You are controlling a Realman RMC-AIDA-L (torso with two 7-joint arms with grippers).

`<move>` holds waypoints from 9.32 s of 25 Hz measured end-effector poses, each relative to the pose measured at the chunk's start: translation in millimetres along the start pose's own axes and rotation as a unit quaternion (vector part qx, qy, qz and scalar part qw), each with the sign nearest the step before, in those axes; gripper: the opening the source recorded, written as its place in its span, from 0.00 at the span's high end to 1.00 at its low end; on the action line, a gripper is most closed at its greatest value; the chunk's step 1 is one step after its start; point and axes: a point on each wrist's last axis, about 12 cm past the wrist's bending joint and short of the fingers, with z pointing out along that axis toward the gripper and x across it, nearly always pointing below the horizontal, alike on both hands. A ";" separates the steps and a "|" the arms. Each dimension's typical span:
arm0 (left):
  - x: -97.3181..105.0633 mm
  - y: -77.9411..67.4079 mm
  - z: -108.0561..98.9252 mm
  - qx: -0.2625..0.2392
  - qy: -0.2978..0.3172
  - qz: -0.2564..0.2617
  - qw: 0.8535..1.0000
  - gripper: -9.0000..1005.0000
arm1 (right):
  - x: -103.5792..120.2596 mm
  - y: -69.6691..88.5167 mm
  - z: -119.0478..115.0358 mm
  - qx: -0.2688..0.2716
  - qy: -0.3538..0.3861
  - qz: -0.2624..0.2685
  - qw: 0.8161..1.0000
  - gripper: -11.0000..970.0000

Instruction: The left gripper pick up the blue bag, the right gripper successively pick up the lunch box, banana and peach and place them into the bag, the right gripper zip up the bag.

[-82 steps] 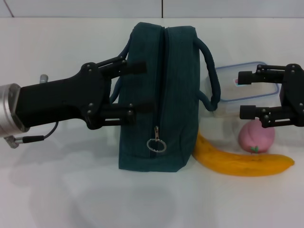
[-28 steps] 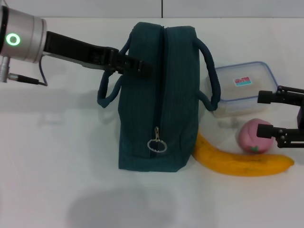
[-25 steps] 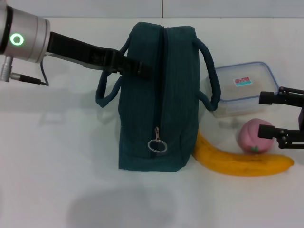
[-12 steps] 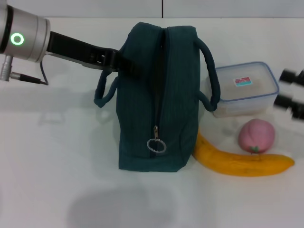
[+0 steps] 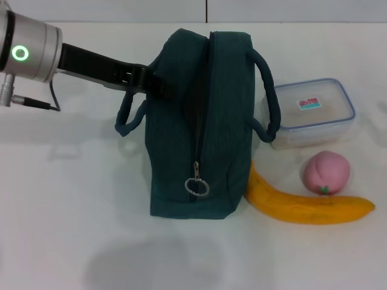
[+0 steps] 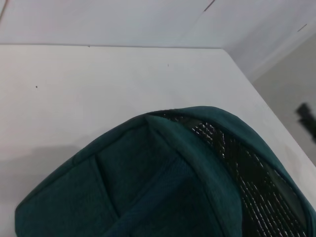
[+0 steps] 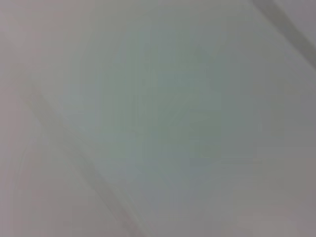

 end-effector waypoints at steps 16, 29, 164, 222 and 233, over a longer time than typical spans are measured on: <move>-4.0 0.1 0.8 -0.007 -0.005 0.012 1.000 0.94 | 57.3 -9.3 37.8 0.112 0.060 0.142 0.982 0.19; 5.7 4.9 0.9 -0.008 -0.005 0.002 1.000 0.94 | 70.9 0.9 69.5 0.107 0.100 0.146 0.978 0.21; -3.2 -0.4 14.6 0.025 -0.028 0.034 0.999 0.94 | 41.8 76.5 163.4 -0.156 0.251 0.008 0.955 0.56; 1.3 21.4 -8.6 -0.014 -0.066 -0.003 0.998 0.94 | 42.1 162.9 162.6 -0.121 0.670 -0.345 0.646 0.10; 3.6 22.0 -7.5 -0.014 -0.066 -0.006 0.998 0.94 | 57.8 165.2 163.8 -0.128 0.684 -0.362 0.620 0.10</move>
